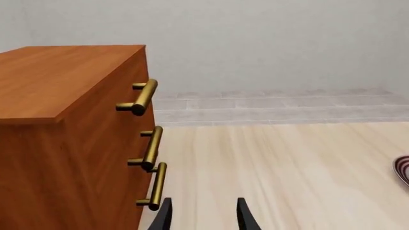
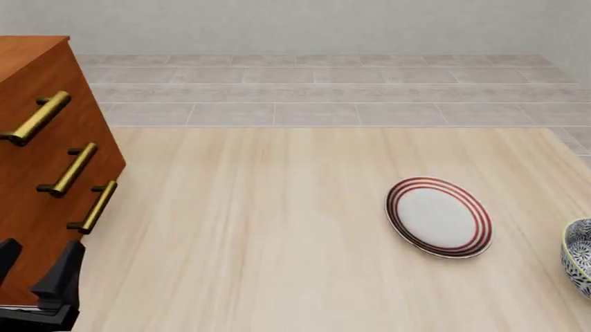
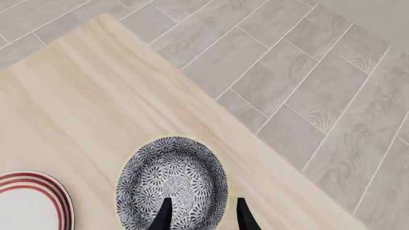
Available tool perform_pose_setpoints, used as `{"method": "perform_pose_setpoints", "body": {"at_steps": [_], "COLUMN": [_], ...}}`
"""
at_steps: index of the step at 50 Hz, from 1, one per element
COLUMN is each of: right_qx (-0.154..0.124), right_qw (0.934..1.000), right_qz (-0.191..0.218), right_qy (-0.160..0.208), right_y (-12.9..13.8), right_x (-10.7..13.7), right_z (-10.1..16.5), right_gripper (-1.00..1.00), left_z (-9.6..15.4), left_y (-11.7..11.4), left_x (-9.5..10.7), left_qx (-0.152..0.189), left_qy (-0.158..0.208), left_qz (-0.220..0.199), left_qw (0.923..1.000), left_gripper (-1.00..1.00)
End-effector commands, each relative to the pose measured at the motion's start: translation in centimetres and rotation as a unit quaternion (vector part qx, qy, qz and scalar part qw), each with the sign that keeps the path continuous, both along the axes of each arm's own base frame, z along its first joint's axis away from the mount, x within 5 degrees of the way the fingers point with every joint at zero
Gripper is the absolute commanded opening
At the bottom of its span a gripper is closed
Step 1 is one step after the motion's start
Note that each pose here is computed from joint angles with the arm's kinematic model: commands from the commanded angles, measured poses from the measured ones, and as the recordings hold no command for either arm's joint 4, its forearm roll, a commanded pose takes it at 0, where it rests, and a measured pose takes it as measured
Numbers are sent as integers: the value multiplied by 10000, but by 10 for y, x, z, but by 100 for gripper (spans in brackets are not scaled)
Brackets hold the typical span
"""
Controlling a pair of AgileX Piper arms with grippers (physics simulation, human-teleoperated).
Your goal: Put the bowl on top of the cabinet.
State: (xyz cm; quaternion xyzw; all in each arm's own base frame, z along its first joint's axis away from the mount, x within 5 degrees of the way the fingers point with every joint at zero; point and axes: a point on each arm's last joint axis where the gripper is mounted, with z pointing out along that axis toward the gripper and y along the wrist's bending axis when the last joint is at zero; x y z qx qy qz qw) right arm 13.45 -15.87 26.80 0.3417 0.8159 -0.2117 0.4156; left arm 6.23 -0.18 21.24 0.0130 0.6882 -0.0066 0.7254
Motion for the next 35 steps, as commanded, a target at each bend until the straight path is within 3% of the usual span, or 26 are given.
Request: {"method": "perform_pose_setpoints", "body": {"at_steps": [1, 17, 35], "right_qx": [110, 129, 361], "right_qw": [9998, 9994, 9988], "right_qz": [-101, -218, -120], "right_qy": [112, 231, 322], "right_y": [-8, -19, -18], "right_x": [1, -1, 7], "right_z": [-18, -35, -60], "right_gripper": [100, 100, 100], "left_z": [0, 0, 0], "left_y": [0, 0, 0], "left_x": [0, 1, 0], "left_qx": [13, 37, 56], "left_qy": [8, 22, 10], "left_qz": [-5, -10, -14], "left_qw": [10000, 10000, 10000], "left_gripper": [100, 100, 100]}}
